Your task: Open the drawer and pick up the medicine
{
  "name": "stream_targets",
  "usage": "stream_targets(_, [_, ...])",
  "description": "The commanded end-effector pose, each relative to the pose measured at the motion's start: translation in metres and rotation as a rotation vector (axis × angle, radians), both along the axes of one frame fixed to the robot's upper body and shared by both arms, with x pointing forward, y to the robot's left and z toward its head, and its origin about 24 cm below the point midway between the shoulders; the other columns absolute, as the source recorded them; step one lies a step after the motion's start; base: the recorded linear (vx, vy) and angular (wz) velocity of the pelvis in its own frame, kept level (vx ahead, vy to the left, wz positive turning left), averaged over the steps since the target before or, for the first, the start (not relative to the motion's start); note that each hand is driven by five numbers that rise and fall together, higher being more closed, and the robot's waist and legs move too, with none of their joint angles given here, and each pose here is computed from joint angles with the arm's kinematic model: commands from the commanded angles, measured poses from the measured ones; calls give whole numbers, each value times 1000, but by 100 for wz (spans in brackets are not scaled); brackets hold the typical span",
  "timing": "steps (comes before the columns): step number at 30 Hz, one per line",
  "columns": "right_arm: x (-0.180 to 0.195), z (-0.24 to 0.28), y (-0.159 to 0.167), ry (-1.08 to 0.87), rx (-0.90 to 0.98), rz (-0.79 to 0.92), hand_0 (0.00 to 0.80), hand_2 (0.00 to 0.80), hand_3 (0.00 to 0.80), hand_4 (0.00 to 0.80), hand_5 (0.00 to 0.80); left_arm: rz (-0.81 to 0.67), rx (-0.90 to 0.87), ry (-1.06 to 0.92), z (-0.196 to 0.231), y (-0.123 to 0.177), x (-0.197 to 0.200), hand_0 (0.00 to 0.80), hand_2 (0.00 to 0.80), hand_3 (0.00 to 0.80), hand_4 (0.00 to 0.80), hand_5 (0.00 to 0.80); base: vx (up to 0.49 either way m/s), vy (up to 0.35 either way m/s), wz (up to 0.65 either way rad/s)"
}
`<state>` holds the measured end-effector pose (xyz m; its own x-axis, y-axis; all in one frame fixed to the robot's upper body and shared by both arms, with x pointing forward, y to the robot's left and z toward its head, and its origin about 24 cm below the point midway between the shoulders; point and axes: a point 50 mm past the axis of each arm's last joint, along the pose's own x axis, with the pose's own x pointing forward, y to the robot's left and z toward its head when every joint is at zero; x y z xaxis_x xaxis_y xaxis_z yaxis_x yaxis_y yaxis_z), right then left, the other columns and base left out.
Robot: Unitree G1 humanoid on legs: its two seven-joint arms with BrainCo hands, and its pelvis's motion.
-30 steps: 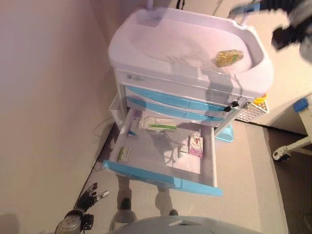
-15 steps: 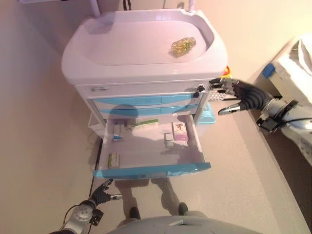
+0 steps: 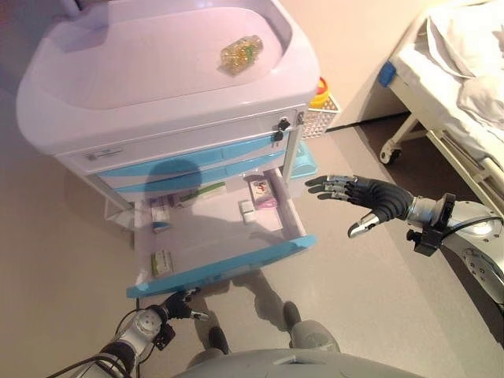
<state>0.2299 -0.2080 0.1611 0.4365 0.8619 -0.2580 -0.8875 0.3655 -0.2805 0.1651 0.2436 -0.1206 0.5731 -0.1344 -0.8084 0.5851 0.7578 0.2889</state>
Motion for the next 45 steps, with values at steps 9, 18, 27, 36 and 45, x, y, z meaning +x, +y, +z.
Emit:
stream_targets(9, [-13, -47, 11, 488, 286, 239, 0, 0, 0, 0, 0, 190, 48, -349, 91, 84, 83, 0, 0, 0, 0, 0, -54, 162, -32])
stream_targets(18, [-49, -172, -42, 729, 435, -288, 0, 0, 0, 0, 0, 265, 22, -551, 157, 105, 127, 0, 0, 0, 0, 0, -68, 86, -6])
stream_targets(27, [-53, -197, -34, 711, 570, -458, 0, 0, 0, 0, 0, 366, 55, -752, 233, 127, 160, 0, 0, 0, 0, 0, -61, 41, 0])
stream_targets(36, [-51, -208, -23, 682, 679, -537, 0, 0, 0, 0, 0, 556, 65, -919, 280, 157, 156, 0, 0, 0, 0, 0, -36, -38, 5])
stream_targets(45, [-43, -214, -19, 620, 609, -662, 0, 0, 0, 0, 0, 450, -101, -804, 256, 142, 158, 0, 0, 0, 0, 0, -3, -107, 6])
